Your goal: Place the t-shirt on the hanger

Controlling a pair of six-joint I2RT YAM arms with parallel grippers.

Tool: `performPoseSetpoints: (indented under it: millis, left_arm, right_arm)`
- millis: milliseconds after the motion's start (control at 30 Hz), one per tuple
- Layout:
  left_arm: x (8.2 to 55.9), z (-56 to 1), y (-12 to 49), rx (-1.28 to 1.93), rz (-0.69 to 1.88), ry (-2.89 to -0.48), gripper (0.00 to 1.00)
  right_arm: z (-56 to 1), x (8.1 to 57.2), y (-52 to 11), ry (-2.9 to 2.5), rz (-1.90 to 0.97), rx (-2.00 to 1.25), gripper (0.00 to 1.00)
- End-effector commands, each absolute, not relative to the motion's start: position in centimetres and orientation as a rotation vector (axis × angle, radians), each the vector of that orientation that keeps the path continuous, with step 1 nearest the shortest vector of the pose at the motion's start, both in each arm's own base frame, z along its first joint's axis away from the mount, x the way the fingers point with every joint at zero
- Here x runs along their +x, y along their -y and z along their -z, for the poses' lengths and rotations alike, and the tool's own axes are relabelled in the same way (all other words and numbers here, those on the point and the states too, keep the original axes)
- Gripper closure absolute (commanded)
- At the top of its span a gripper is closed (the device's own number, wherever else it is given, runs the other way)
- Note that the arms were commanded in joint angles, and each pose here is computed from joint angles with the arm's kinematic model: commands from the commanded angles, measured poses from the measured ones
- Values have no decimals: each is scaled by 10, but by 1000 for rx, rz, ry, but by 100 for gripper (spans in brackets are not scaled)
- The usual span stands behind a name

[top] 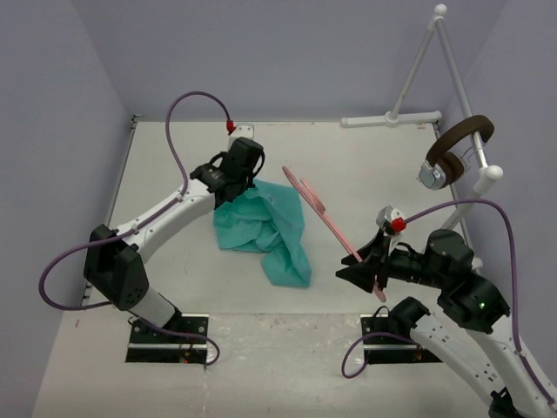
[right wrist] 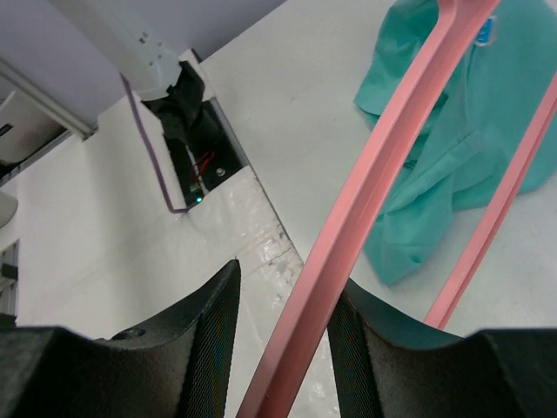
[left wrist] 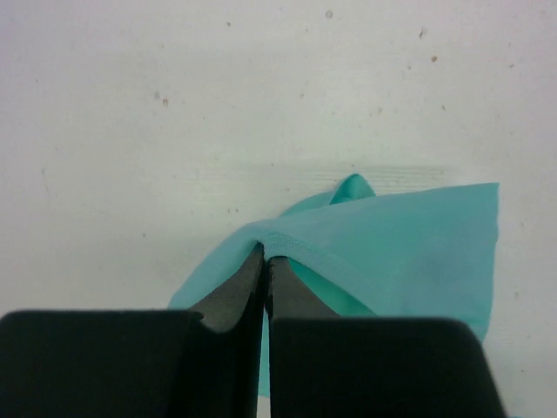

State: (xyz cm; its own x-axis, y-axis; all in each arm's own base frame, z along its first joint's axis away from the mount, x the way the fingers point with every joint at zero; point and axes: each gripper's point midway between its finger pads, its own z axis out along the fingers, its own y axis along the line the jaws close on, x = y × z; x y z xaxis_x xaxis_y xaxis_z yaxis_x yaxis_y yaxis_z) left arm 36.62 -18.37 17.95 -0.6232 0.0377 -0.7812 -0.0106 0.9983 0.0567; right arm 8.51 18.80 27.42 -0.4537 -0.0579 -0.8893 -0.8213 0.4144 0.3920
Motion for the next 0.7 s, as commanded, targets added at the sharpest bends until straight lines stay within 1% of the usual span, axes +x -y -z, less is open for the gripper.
performPoseSetpoints:
  millis: [0,167,300,500,667]
  left_arm:
    - [382,-201,195,98,-26,-2231,100]
    - [385,-208,210,134,60,-2223,100]
    - [377,-207,219,182,138,-2224,100]
    - [371,-199,216,219,133,-2244,100]
    - [363,-202,227,270,223,-2245,100]
  right_arm:
    - [-294,56,-190,-1718,-1211,-925,100]
    - [-293,55,-196,-1708,-1246,-959,100]
    - [-291,70,-203,-1714,-1228,-941,100]
    - [-291,73,-214,-1700,-1292,-958,100]
    - [-287,84,-221,-1704,-1286,-955,100]
